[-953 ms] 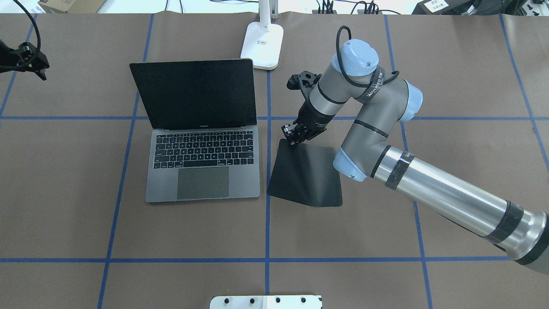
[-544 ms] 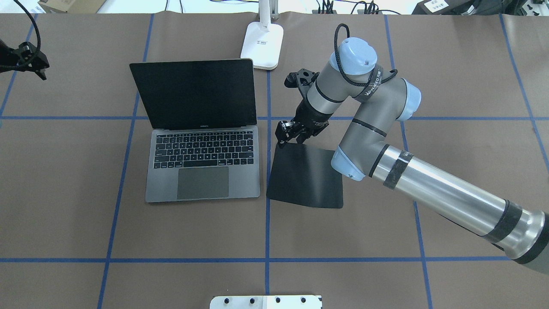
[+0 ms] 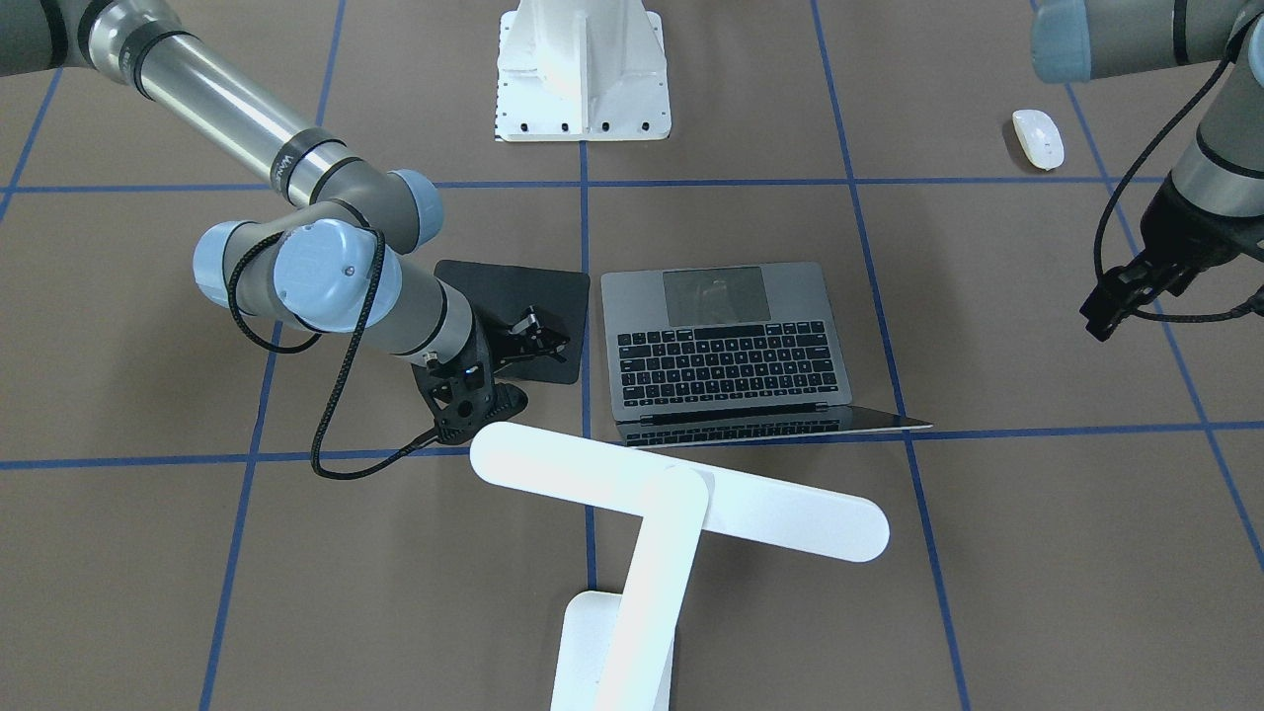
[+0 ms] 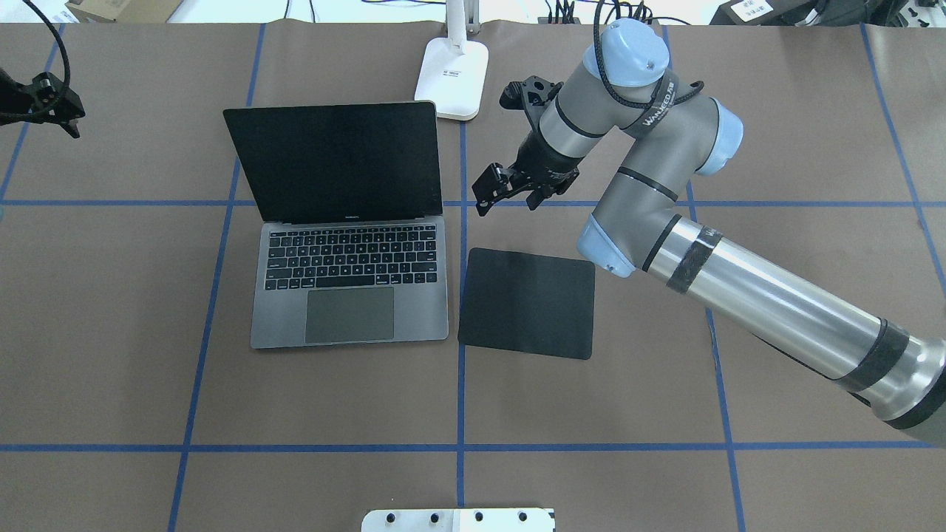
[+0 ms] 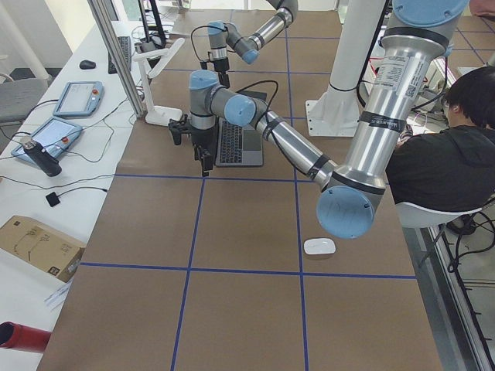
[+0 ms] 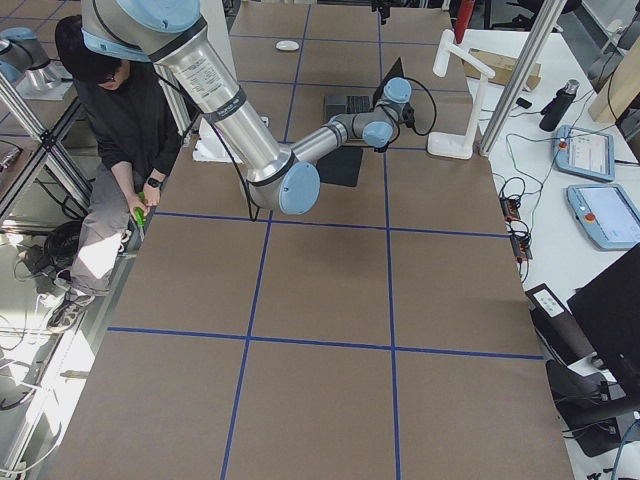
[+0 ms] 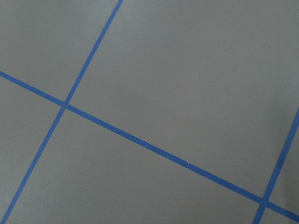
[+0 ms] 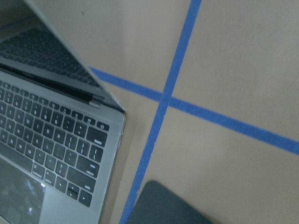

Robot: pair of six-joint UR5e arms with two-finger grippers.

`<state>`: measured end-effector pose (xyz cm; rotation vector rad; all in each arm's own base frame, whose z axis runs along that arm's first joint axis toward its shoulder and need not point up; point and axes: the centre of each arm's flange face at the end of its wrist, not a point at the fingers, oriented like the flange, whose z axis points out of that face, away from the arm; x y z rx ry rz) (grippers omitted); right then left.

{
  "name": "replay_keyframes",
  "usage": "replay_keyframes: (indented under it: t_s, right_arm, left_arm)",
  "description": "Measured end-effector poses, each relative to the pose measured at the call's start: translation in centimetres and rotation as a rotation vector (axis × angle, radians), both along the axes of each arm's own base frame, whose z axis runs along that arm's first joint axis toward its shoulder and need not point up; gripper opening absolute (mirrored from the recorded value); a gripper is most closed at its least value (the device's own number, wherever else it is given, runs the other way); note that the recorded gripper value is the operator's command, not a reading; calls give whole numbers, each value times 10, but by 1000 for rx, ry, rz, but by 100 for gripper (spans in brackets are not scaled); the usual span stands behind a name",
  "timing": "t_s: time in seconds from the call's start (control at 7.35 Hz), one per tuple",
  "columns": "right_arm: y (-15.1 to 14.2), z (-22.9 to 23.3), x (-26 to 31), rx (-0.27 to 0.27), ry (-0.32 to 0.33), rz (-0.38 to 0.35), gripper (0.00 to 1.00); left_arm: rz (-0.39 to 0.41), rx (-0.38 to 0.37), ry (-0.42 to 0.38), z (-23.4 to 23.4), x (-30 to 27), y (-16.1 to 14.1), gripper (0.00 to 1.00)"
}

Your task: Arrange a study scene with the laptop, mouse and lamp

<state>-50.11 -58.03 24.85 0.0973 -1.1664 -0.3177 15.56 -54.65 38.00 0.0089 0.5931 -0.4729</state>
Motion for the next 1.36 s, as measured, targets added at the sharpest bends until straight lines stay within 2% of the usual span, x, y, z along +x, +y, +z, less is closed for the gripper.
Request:
replay_keyframes:
  t_s: [0.27, 0.54, 0.82, 1.09, 1.36]
  right_arm:
    - [-28, 2, 35, -29, 13, 56, 100]
    - [-41, 14, 79, -112, 77, 107, 100]
    - [-36, 40, 132, -181, 135, 153, 100]
    - [-27, 64, 159, -208, 156, 175, 100]
    - [-14, 94, 169, -229, 182, 178, 100]
  left_arm:
    - [61, 47, -8, 8, -5, 4, 100]
    - [158, 78, -32, 33, -17, 20, 100]
    - [231, 111, -44, 84, -38, 65, 100]
    - [249, 145, 8, 165, -56, 118, 100]
    - [196, 103, 96, 230, -63, 168, 100]
